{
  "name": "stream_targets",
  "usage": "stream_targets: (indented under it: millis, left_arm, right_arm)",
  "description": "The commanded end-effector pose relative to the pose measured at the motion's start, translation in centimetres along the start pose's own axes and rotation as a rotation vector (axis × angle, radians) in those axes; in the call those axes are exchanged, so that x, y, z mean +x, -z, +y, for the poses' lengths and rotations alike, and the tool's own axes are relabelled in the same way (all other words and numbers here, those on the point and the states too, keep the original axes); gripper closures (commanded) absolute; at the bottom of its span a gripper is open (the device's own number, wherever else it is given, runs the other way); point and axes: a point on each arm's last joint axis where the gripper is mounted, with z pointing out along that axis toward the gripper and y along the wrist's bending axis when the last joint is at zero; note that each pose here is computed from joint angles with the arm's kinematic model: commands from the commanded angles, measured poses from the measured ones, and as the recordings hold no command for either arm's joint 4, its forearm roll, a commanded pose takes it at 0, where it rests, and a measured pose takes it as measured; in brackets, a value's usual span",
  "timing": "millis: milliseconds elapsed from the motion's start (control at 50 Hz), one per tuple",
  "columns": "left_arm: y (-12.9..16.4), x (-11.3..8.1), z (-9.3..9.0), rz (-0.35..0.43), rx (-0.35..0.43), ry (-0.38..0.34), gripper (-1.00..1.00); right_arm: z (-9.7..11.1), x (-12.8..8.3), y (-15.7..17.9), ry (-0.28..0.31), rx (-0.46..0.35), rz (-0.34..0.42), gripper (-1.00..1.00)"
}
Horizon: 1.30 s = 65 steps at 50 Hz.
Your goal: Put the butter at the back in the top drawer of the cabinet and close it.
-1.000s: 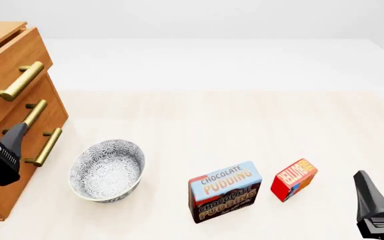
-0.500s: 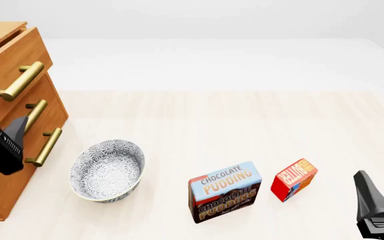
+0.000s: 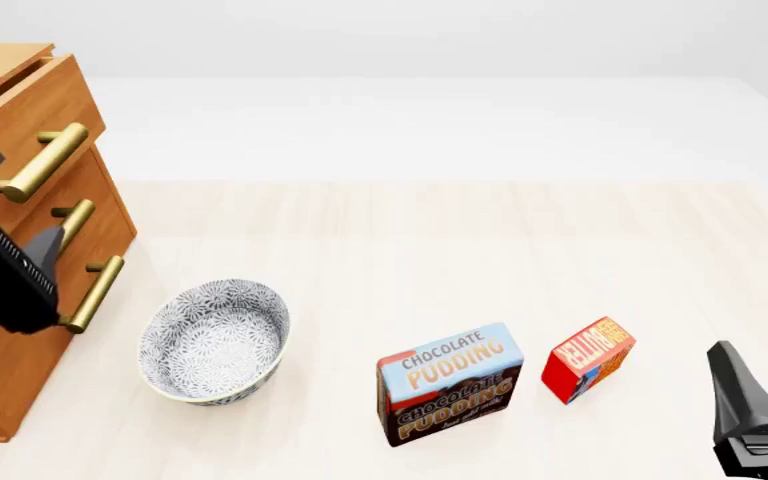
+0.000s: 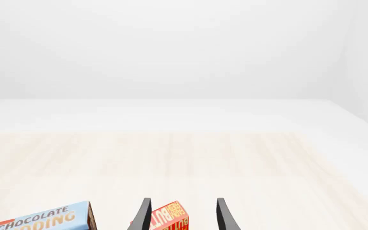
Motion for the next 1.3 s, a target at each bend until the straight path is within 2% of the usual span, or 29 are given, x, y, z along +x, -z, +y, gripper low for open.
stream_targets:
  millis: [20, 260, 360, 720, 1300]
  left_arm:
    - [-0.8, 0.1, 0.1, 0.008, 0.002, 0.003, -1.00]
    - [-1.4, 0.4, -0.1, 0.020, 0.001, 0.000, -1.00]
    - [-1.8, 0.4, 0.7, 0.028, -0.006, 0.017, -1.00]
    - [-2.9, 0.5, 0.3, 0.035, 0.013, 0.034, -1.00]
    - [-3.1, 1.4, -0.8, 0.070, 0.022, 0.032, -1.00]
  right_arm:
    - [0.0, 0.0, 0.0, 0.000, 0.000, 0.000, -1.00]
    - [0.0, 0.0, 0.0, 0.000, 0.000, 0.000, -1.00]
    - [0.0, 0.0, 0.0, 0.000, 0.000, 0.000, -1.00]
    - [0.0, 0.0, 0.0, 0.000, 0.000, 0.000, -1.00]
    - [0.0, 0.0, 0.0, 0.000, 0.000, 0.000, -1.00]
